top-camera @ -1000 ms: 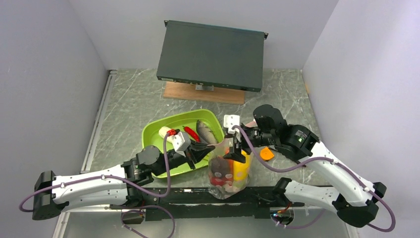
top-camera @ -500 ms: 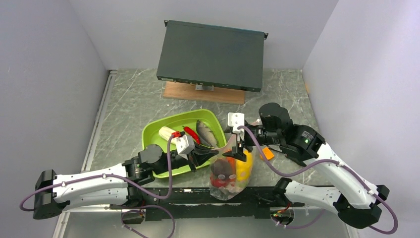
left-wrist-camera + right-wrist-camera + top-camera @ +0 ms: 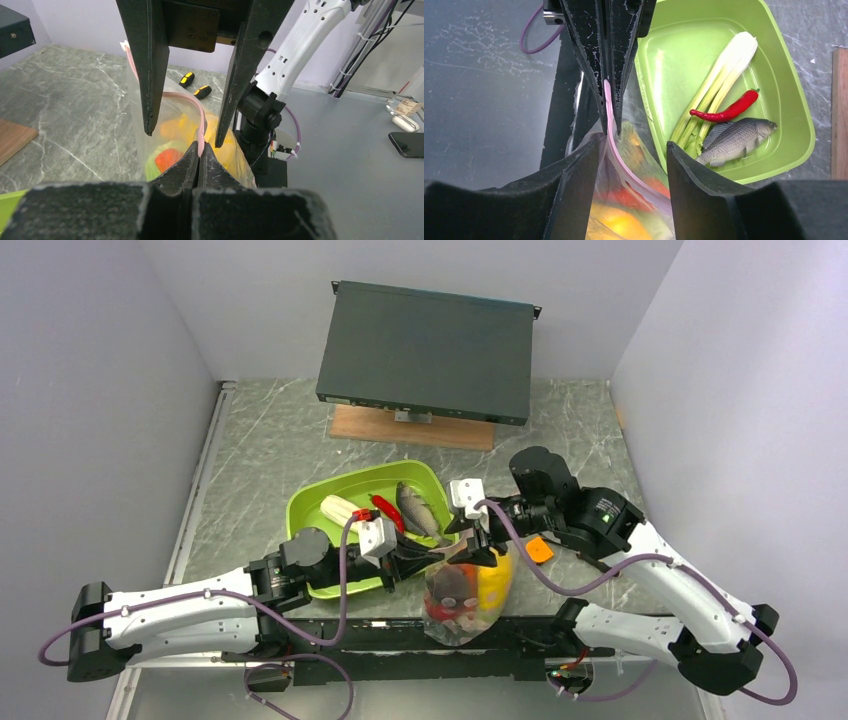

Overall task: Place the food in the zip-top bag and seal the zipper
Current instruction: Place the zipper food storage bag at the center of the board.

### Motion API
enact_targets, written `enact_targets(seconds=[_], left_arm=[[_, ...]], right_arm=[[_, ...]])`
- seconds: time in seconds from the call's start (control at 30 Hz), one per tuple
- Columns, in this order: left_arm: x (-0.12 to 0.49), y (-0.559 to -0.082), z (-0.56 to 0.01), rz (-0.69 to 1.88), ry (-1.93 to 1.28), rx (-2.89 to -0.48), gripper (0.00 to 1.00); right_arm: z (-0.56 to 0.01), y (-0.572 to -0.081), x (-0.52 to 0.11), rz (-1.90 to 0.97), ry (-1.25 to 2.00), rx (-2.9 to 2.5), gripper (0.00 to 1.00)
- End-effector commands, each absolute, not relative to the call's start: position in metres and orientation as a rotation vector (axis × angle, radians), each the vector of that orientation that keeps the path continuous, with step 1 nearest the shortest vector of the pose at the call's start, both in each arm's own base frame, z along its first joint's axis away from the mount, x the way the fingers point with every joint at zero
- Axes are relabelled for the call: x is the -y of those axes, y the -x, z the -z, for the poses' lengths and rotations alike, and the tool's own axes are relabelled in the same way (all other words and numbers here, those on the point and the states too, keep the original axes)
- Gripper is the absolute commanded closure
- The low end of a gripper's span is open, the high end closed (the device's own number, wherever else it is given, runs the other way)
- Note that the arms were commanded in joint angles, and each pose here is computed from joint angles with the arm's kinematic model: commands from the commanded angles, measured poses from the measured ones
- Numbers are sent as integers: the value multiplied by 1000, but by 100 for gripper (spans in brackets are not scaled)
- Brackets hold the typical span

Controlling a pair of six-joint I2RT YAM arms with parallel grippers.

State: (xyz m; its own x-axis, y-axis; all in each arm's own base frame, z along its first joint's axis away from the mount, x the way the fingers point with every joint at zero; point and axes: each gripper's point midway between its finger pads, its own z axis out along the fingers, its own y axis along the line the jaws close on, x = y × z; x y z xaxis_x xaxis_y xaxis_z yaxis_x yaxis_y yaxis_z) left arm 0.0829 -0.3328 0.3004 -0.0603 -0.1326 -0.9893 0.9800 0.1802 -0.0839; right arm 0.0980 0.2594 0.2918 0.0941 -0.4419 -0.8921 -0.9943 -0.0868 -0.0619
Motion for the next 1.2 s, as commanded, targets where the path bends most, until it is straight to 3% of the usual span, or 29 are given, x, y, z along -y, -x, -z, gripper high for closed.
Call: enact_targets(seconds=[0.0, 0.3, 0.57, 0.6, 0.73, 0.8, 0.93, 1.17], left_arm=[[333, -75, -328, 1220, -958, -1166, 100], [332, -76, -328, 1209, -961, -1191, 100], [333, -84, -329, 1183, -934, -1259, 100], [333, -89, -328, 1168, -912, -1287, 96], [323, -101, -334, 1128, -822, -1355, 52], [314, -112, -335, 1085, -749, -1396, 38], [287, -128, -343, 1027, -580, -1454, 27], [253, -131, -349, 1033, -433, -1475, 25]], right_arm=[[-297, -87, -254, -972, 1646, -1400, 49], [-285, -84, -248, -976, 1640, -1455, 70], [-286, -98, -245, -899, 1559, -1503, 100], [-286, -103, -244, -874, 1533, -1524, 100], [-285, -127, -233, -728, 1397, -1628, 100], [-285, -146, -221, -606, 1289, -1688, 100], [-271, -193, -180, -259, 1034, -1814, 100], [-262, -234, -119, 110, 687, -1879, 100]])
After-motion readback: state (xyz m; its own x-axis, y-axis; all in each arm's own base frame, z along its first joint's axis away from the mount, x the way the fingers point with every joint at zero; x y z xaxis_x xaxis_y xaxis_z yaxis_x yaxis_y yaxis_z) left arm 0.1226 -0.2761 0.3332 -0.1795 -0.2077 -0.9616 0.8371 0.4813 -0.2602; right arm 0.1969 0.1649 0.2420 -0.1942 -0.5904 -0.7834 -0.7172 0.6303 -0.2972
